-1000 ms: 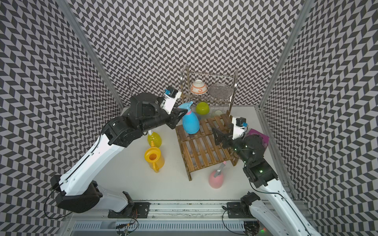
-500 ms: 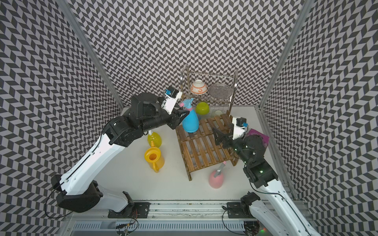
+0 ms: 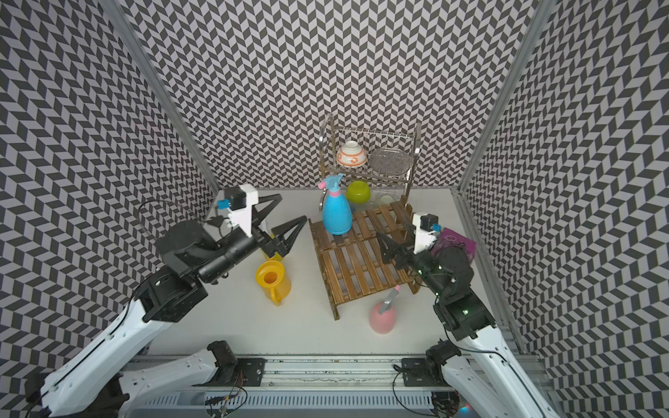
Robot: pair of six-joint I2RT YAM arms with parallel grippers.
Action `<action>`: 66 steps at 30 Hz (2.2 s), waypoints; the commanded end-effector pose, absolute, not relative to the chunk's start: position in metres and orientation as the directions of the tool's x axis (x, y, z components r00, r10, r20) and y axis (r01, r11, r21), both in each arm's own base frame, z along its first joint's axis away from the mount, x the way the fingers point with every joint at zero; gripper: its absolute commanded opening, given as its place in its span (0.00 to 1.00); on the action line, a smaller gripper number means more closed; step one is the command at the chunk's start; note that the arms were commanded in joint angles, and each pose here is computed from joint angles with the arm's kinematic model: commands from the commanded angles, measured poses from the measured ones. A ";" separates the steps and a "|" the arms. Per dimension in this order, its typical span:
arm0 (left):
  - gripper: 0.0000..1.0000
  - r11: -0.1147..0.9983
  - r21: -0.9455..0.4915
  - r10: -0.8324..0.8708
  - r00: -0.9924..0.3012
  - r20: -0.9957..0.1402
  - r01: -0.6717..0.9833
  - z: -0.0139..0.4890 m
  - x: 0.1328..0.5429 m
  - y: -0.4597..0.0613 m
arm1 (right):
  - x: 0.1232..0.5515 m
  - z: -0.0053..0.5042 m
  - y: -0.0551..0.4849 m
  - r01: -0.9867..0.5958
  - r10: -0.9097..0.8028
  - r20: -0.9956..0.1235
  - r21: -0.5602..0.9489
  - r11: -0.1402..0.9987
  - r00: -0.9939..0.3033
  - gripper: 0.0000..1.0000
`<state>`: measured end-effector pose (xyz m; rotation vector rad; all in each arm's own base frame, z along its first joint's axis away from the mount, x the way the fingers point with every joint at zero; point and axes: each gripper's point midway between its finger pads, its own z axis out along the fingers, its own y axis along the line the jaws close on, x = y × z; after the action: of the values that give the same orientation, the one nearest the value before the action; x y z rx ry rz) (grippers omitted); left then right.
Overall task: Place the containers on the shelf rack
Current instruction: 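Place the container on the shelf, then pick up a container from the center of the board.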
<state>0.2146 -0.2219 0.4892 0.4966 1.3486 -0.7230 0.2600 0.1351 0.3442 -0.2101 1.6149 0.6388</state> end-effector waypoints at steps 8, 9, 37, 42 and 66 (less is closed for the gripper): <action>0.93 0.745 -0.365 -0.437 -0.006 -0.900 0.558 0.467 0.233 -0.182 | 0.226 0.354 0.134 -0.558 0.386 -0.907 0.410 0.721 -0.167 1.00; 0.93 0.745 -0.390 -0.455 -0.015 -0.891 0.541 0.462 0.234 -0.178 | 0.224 0.354 0.135 -0.565 0.394 -0.902 0.420 0.710 -0.176 1.00; 0.93 0.684 -0.362 -0.335 -0.167 -0.927 0.633 0.380 0.210 -0.195 | 0.176 0.368 0.121 -0.466 0.480 -0.790 0.613 0.638 -0.382 0.98; 0.93 0.670 -0.322 -0.311 -0.140 -0.940 0.669 0.376 0.204 -0.198 | 0.179 0.351 0.131 -0.394 0.381 -0.753 0.622 0.676 -0.536 0.95; 0.94 0.654 -0.193 -0.209 -0.071 -0.975 0.731 0.378 0.192 -0.204 | 0.167 0.236 0.103 0.115 0.337 -0.379 0.501 0.858 -0.862 0.56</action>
<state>0.1951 -0.2050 0.3680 0.4486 1.4804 -0.8212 0.1655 0.1090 0.2314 0.2969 2.5717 0.6964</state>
